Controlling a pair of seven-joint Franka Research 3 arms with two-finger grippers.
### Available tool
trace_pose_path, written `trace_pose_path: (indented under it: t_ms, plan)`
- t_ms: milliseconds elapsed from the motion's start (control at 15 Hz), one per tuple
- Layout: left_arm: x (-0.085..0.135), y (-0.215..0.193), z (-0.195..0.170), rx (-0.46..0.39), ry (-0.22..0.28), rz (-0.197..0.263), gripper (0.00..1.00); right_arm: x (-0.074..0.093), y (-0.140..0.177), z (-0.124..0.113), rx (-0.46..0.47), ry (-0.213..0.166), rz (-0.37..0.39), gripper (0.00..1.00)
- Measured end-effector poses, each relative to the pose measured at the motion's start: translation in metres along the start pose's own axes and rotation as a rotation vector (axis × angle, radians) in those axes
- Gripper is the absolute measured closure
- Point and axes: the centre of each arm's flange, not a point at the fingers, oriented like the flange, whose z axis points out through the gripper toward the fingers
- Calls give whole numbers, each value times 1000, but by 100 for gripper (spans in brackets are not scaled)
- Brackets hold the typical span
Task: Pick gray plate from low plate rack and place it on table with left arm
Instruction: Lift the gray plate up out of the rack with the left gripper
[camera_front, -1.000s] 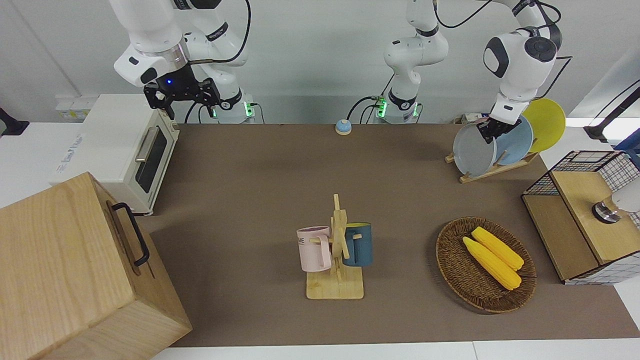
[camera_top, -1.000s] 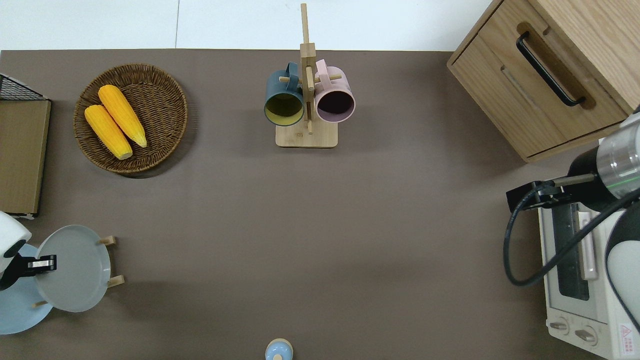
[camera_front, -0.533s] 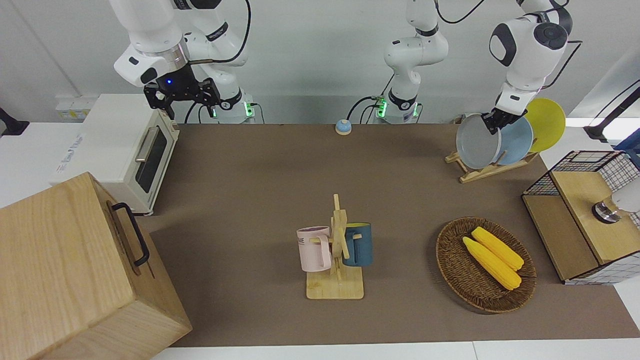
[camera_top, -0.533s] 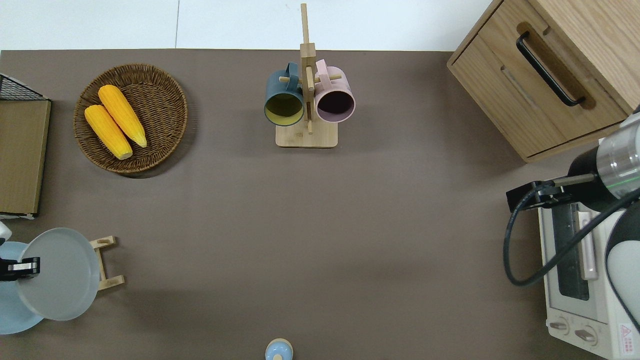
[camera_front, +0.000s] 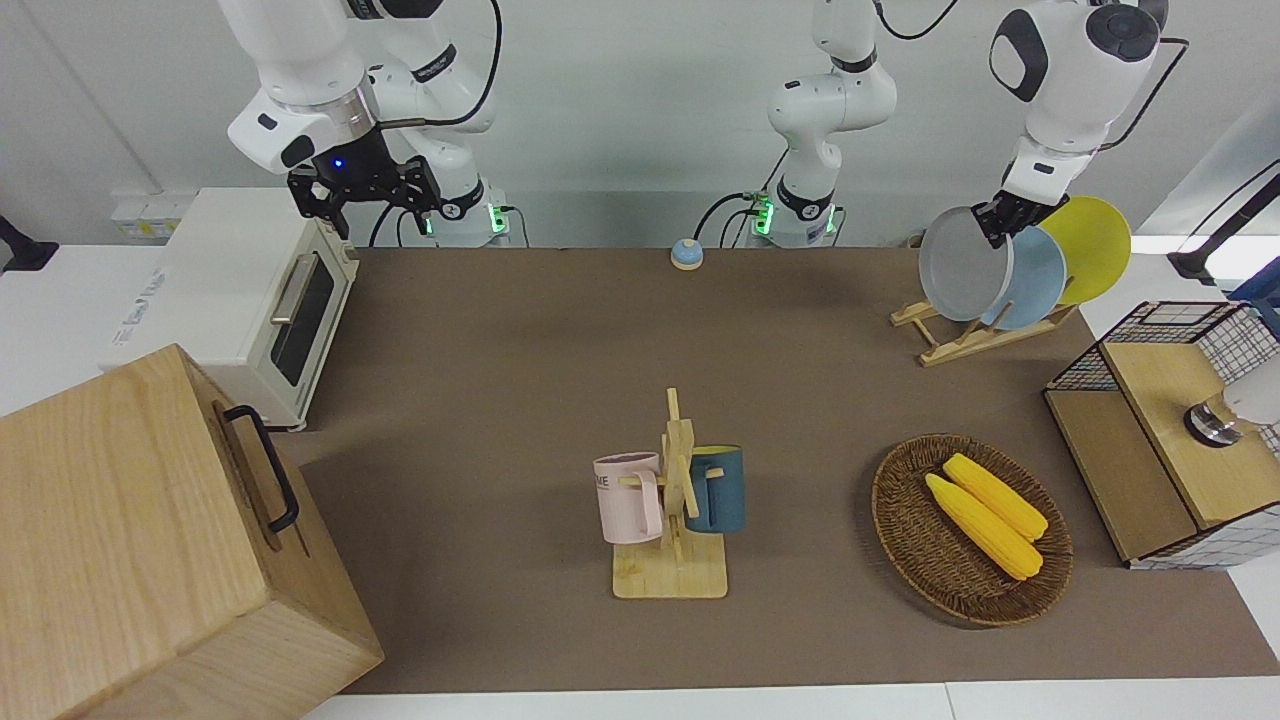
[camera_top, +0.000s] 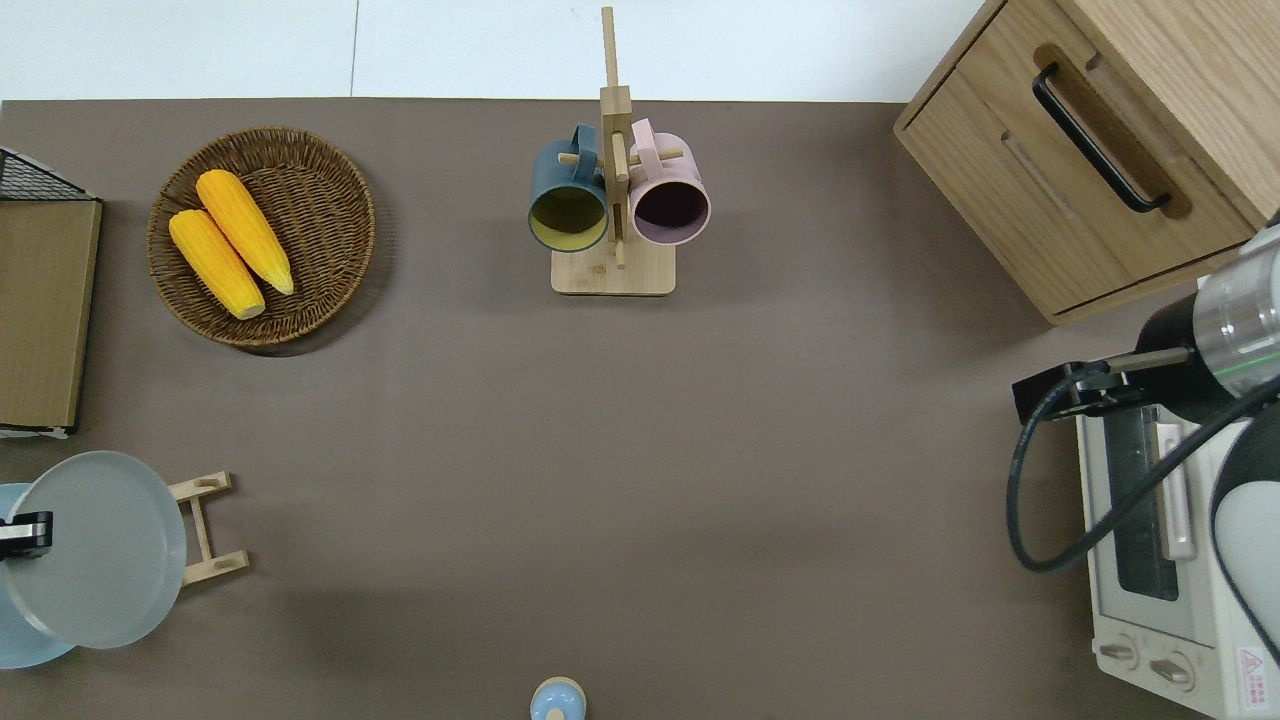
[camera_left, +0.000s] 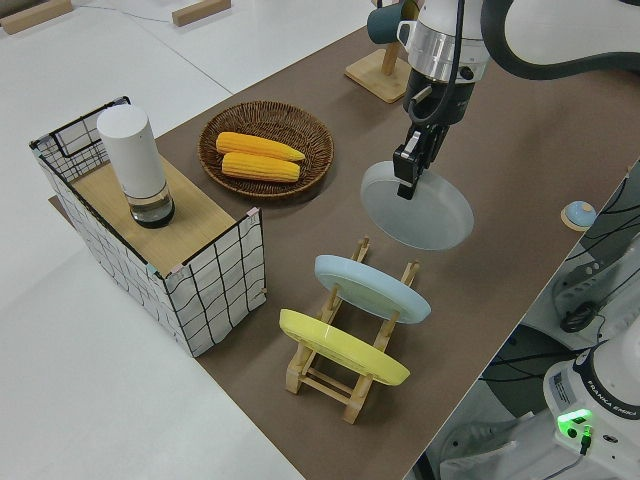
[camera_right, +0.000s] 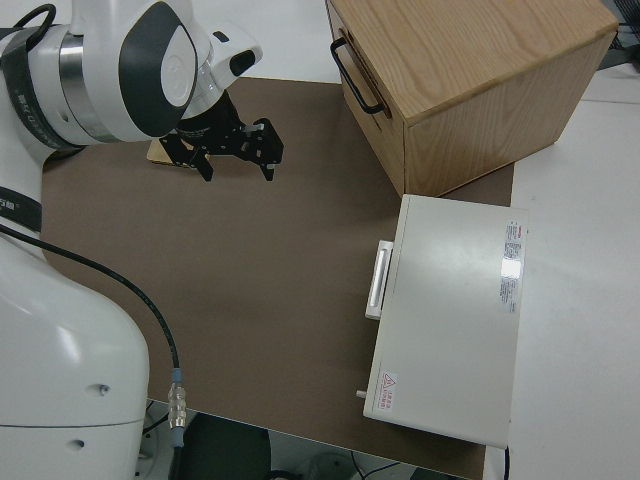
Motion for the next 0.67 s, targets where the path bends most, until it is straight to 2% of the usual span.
trace_pose_path:
  t_ms: [333, 667]
  plan:
    - [5, 44, 0, -185, -2, 49, 87, 0, 0, 0, 0, 0, 0, 1]
    - [12, 99, 10, -378, -28, 194, 87, 0, 0, 0, 0, 0, 0, 1]
